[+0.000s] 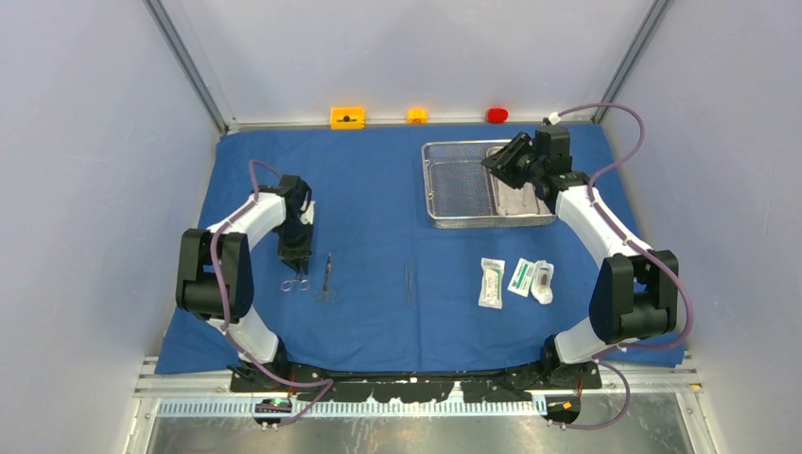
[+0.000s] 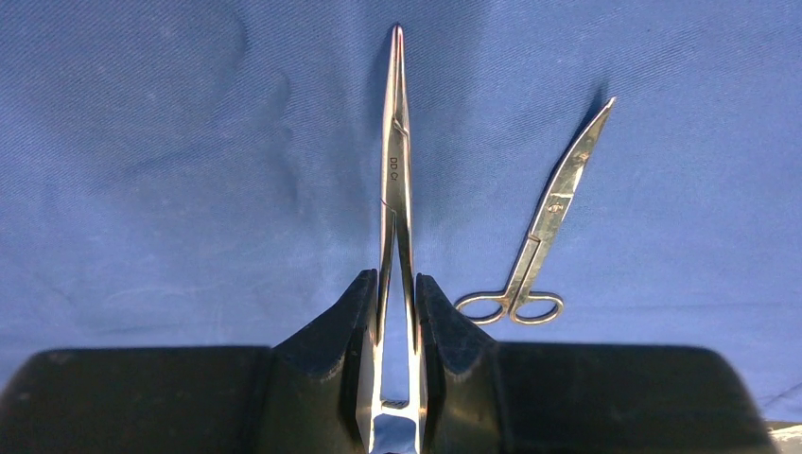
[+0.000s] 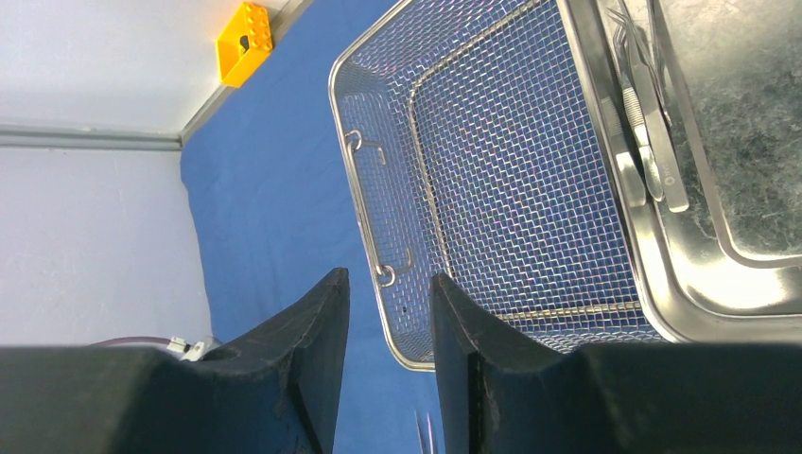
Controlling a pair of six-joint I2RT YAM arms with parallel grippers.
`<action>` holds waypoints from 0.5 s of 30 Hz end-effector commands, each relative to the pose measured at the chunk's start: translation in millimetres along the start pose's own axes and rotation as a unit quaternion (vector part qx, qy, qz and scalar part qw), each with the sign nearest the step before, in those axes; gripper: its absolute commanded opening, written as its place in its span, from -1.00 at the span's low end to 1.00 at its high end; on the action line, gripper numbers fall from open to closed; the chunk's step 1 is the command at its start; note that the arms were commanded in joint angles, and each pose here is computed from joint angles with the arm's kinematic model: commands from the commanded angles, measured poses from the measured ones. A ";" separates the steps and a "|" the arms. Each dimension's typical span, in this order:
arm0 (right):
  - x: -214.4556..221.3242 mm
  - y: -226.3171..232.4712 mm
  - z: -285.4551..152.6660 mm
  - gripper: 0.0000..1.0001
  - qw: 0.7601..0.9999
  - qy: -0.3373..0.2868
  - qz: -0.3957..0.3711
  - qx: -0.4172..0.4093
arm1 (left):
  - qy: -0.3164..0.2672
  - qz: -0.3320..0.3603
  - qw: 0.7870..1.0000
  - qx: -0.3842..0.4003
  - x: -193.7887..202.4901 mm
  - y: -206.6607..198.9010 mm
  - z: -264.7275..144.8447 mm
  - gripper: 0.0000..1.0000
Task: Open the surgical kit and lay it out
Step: Place the medical item in the surgical kit.
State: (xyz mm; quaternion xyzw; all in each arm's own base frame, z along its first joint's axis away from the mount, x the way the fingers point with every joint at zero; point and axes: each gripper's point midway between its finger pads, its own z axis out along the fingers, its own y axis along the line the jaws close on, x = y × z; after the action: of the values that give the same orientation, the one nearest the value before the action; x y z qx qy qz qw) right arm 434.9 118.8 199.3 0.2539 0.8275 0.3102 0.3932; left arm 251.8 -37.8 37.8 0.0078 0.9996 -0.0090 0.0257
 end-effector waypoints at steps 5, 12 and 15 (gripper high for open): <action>-16.3 18.3 -9.0 -0.18 0.999 -0.029 -0.005 -0.028 | -0.007 -0.014 1.000 0.001 -7.5 1.7 -5.1 -0.87; -17.3 21.7 -12.5 -0.18 0.999 -0.032 -0.007 -0.034 | -0.021 -0.013 1.000 -0.001 -11.2 6.0 -11.2 -1.00; -17.1 21.8 -13.2 -0.18 0.999 -0.033 -0.006 -0.035 | -0.023 -0.010 1.000 -0.001 -11.9 6.1 -11.8 -1.00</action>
State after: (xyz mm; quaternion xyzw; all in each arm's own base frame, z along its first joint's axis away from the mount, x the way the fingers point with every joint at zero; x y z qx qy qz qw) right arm 434.9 119.1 199.5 0.2552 0.8269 0.3114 0.3925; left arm 252.2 -32.9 36.8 -0.0029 0.9997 -0.0080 0.0233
